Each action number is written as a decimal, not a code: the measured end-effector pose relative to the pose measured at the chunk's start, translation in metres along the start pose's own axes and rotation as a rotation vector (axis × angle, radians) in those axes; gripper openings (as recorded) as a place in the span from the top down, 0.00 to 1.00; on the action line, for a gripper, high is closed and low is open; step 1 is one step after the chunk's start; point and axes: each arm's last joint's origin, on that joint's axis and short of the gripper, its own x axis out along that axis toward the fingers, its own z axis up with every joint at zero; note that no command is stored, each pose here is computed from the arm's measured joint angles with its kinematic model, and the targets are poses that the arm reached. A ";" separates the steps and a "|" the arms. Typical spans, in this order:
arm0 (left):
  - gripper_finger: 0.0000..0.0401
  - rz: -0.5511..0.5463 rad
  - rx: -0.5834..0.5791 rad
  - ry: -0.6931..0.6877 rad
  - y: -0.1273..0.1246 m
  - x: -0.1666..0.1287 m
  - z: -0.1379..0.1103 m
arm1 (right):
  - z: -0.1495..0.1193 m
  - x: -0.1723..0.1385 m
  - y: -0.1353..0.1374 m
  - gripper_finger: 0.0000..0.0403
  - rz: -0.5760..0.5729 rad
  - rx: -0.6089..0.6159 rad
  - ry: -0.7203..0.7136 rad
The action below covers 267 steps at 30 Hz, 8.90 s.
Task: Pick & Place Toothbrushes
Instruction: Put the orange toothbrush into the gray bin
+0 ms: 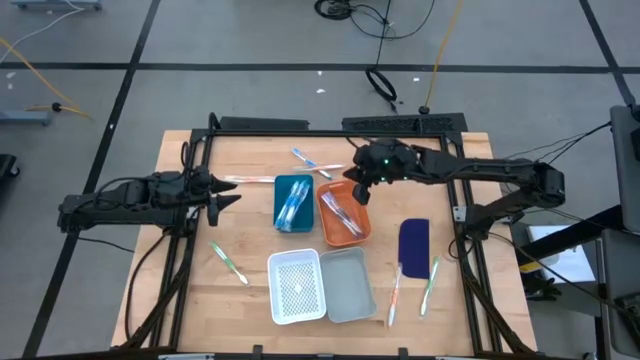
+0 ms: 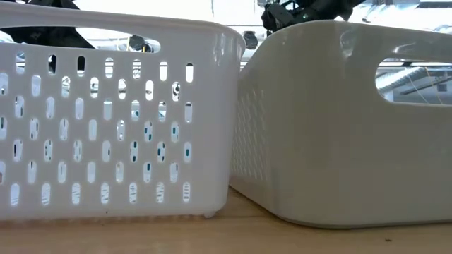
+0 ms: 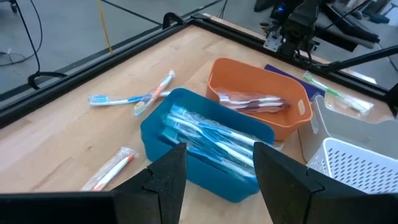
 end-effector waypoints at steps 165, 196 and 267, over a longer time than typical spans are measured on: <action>0.54 0.223 0.266 -0.076 0.005 -0.001 0.005 | -0.225 -0.001 0.183 0.69 -0.526 1.162 0.865; 0.54 0.223 0.264 -0.075 0.005 -0.001 0.005 | -0.151 -0.077 0.156 1.00 -0.199 1.138 0.555; 0.54 0.222 0.258 -0.076 0.005 -0.001 0.005 | -0.122 0.042 0.162 0.94 0.206 0.863 0.604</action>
